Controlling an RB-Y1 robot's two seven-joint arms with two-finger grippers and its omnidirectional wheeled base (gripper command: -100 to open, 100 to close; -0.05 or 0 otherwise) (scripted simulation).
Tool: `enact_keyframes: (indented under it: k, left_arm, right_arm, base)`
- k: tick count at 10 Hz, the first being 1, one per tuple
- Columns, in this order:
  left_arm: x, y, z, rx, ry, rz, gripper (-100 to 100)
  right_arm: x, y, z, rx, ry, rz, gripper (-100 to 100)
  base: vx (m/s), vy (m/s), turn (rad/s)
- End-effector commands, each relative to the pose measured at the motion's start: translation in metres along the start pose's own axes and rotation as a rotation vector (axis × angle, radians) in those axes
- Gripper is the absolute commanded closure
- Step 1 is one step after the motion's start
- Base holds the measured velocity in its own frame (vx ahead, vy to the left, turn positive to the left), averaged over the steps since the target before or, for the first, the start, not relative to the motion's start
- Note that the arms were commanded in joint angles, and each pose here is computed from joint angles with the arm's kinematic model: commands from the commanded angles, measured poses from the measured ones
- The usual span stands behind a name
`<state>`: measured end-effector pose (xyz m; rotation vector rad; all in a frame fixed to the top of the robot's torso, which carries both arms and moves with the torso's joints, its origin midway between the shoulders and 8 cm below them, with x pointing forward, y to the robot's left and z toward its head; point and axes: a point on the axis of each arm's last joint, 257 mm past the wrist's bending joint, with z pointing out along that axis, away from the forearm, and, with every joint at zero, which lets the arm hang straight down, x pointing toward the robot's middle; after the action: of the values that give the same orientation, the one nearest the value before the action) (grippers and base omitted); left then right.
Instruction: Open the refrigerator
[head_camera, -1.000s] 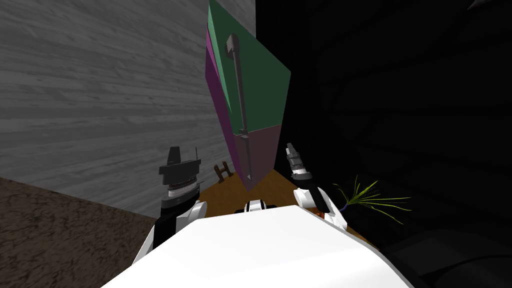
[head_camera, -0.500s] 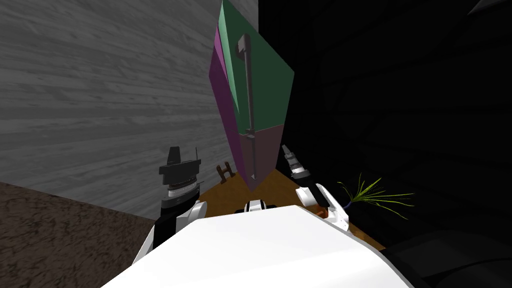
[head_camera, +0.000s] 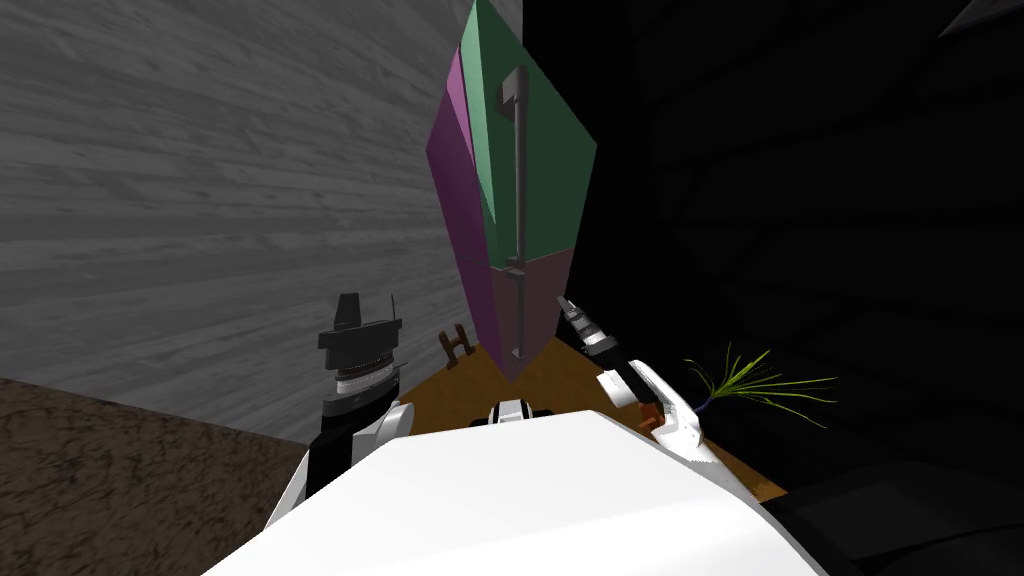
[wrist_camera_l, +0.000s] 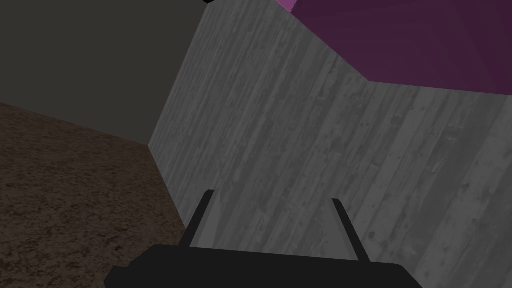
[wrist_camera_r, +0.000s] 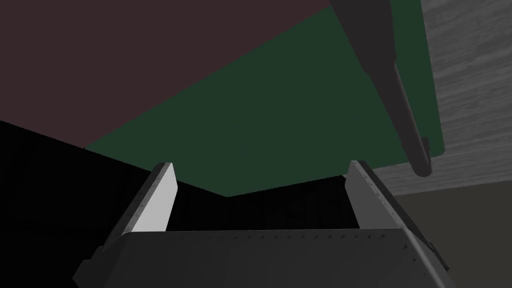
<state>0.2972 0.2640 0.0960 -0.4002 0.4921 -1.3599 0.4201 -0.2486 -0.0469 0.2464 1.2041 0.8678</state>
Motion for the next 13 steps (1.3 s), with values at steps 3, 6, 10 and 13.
enact_keyframes:
  k: [3, 6, 10, 13]
  left_arm:
    - [0.000, 0.000, 0.000, 0.000, 0.000, 0.000, 0]
    - [0.000, 0.000, 0.000, 0.000, 0.000, 0.000, 0]
    - [0.000, 0.000, 0.000, 0.000, 0.000, 0.000, 0]
    - [0.000, 0.000, 0.000, 0.000, 0.000, 0.000, 0]
  right_arm:
    - [0.012, -0.022, 0.005, 0.026, 0.106, -0.144, -100]
    - [0.016, -0.043, 0.007, 0.050, 0.180, -0.256, -100]
    - [0.015, -0.067, 0.008, 0.078, 0.252, -0.378, -100]
    - [0.009, -0.094, 0.010, 0.113, 0.314, -0.498, -100]
  base:
    - [0.010, 0.133, -0.033]
    - [0.001, 0.151, -0.034]
    - [0.002, 0.124, -0.021]
    - [-0.006, 0.128, -0.024]
